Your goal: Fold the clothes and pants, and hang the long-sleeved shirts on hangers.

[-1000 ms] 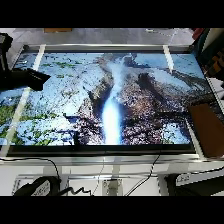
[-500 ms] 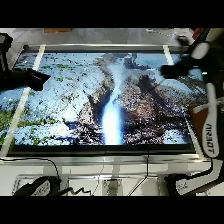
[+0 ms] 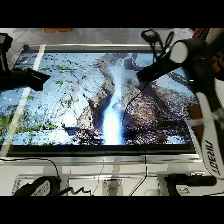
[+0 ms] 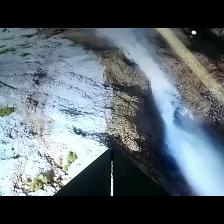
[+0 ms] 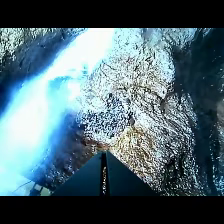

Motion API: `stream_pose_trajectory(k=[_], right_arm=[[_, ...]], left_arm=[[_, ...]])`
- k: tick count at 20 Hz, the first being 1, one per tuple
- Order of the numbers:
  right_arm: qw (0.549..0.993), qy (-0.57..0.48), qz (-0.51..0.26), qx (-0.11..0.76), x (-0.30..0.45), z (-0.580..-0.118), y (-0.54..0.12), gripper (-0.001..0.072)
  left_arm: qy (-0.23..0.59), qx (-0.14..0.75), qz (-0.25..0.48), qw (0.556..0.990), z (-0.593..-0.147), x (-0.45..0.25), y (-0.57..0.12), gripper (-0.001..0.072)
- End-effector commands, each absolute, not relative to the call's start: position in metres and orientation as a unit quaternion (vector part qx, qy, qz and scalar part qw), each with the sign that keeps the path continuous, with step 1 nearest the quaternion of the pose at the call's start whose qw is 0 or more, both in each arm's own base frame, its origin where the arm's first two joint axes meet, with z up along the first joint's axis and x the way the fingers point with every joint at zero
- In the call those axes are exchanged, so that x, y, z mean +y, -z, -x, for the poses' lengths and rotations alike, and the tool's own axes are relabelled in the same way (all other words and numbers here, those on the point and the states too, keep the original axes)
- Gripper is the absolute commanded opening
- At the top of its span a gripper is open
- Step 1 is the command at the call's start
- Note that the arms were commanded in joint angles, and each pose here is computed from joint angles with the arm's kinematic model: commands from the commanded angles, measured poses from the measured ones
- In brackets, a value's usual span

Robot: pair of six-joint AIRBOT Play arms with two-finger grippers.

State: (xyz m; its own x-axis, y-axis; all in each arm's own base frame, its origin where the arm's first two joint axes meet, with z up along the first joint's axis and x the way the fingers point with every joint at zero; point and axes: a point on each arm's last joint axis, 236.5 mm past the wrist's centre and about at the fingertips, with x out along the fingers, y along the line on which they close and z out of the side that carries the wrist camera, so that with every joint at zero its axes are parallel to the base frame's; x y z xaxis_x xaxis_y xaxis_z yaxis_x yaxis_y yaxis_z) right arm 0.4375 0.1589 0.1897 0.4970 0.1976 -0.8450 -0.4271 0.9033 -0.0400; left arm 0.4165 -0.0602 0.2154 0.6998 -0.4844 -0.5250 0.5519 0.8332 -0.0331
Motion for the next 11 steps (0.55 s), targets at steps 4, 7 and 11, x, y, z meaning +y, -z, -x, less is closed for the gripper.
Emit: stream_pose_trajectory(k=[4,7,11], right_arm=[[0.873,-0.179,0.113,0.439,0.139,-0.376,-0.244,0.0017],[0.874,-0.145,0.090,0.454,0.118,-0.345,-0.227,0.0016],[0.879,-0.133,0.054,0.455,0.109,-0.310,-0.209,0.0017]], left_arm=[[0.281,0.265,-0.064,0.920,-0.416,-0.060,-0.216,0.0016],[0.281,0.265,-0.064,0.920,-0.416,-0.060,-0.216,0.0016],[0.281,0.265,-0.064,0.920,-0.416,-0.060,-0.216,0.0016]])
